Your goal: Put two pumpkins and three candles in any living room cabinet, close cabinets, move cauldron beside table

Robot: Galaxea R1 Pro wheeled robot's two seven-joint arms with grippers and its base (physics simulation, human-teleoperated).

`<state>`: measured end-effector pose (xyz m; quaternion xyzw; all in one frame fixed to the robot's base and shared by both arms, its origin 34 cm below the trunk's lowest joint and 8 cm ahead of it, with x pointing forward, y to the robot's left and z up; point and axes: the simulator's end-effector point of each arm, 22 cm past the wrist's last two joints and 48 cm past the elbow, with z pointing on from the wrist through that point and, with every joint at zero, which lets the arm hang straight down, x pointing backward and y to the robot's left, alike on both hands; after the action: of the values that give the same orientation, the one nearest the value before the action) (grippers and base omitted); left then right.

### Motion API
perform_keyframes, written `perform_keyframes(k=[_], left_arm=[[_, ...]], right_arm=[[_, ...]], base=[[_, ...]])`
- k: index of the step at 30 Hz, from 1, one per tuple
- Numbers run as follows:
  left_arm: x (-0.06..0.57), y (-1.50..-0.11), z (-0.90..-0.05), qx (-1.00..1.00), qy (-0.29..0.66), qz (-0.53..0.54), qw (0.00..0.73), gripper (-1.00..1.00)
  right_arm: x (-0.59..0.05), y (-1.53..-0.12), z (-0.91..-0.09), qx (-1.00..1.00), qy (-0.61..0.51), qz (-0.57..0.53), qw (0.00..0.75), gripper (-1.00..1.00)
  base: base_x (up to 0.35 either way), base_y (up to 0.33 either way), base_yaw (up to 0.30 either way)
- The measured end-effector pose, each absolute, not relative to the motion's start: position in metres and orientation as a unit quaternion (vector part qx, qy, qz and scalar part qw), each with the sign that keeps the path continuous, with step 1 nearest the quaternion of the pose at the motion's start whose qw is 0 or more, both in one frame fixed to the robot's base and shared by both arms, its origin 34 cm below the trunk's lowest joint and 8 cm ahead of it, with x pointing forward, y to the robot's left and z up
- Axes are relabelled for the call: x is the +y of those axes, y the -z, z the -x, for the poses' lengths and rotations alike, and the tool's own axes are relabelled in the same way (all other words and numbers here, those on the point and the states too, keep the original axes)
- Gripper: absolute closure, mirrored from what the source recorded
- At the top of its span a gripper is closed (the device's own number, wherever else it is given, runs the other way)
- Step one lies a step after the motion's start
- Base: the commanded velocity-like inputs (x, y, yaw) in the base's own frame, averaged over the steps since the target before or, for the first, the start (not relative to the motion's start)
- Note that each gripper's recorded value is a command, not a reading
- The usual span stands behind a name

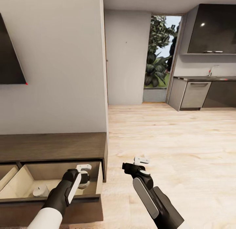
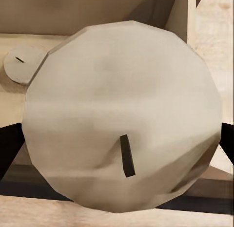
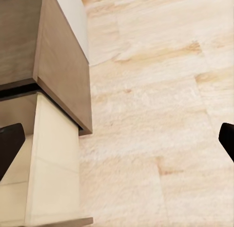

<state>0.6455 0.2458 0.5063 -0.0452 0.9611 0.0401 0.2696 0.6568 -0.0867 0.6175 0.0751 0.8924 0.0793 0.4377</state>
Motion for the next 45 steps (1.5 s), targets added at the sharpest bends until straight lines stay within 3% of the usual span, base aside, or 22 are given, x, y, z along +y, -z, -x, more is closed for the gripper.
perform_keyframes(k=[45], left_arm=[[0.248, -0.489, -0.649, 0.956, -0.025, 0.041, 0.29, 1.0]], right_arm=[[-0.087, -0.596, -0.652, 0.892, -0.079, -0.075, 0.438, -1.0]], base=[[0.046, 0.027, 0.0]])
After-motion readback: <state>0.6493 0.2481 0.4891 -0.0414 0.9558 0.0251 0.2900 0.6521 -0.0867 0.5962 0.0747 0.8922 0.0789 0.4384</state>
